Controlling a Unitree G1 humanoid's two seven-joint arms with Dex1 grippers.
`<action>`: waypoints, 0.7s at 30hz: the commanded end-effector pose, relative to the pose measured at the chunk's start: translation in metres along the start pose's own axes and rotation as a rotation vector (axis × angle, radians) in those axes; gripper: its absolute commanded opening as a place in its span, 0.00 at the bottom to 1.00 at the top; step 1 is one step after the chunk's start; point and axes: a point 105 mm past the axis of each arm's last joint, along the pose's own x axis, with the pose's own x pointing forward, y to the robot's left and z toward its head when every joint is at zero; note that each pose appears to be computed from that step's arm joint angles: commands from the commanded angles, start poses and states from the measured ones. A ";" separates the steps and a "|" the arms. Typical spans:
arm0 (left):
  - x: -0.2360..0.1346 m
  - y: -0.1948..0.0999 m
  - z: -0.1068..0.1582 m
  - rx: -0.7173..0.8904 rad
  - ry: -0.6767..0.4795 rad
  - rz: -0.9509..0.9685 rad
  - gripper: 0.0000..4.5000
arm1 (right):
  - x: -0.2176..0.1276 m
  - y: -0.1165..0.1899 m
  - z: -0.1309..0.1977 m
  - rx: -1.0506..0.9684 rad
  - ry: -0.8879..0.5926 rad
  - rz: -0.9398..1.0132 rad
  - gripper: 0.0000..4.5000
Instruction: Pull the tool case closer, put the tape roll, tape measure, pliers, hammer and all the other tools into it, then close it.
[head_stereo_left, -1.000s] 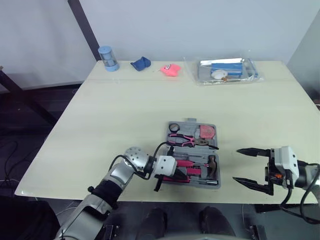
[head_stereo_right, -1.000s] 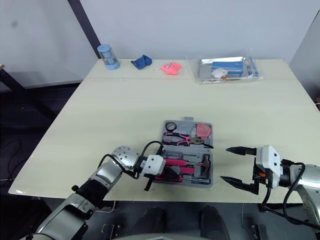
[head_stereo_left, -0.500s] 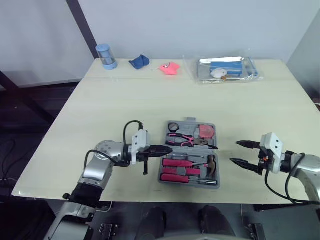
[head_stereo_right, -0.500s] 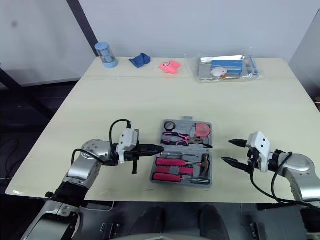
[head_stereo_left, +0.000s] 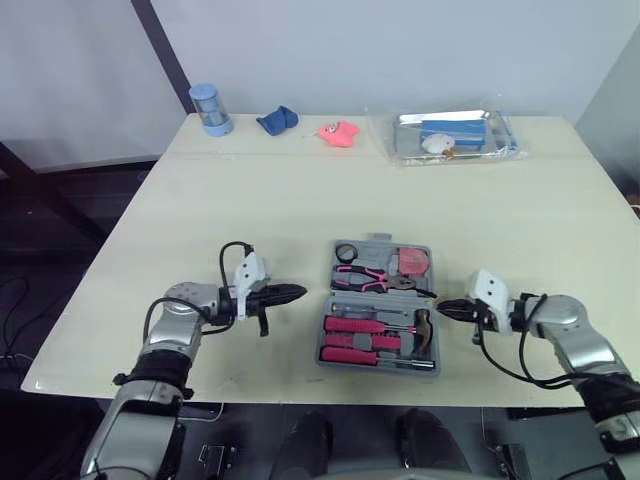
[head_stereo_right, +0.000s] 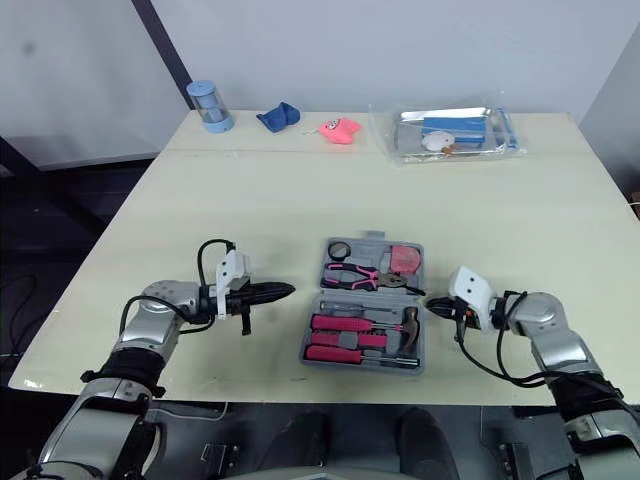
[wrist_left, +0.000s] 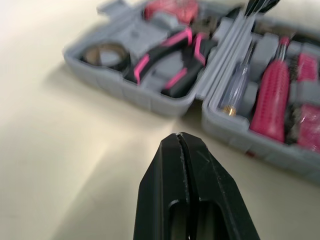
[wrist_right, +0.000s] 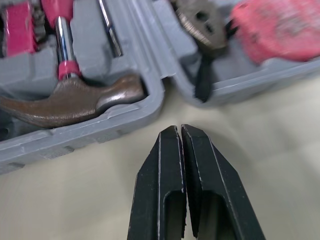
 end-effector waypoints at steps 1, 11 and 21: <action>0.003 0.008 0.003 0.021 -0.002 0.016 0.00 | 0.001 -0.006 0.010 -0.044 -0.024 -0.019 0.03; 0.022 0.009 0.000 -0.010 0.009 -0.024 0.00 | 0.009 -0.007 0.014 -0.053 -0.043 -0.028 0.03; 0.034 -0.001 -0.001 -0.032 0.014 -0.101 0.00 | 0.012 -0.009 0.017 -0.062 -0.056 -0.035 0.03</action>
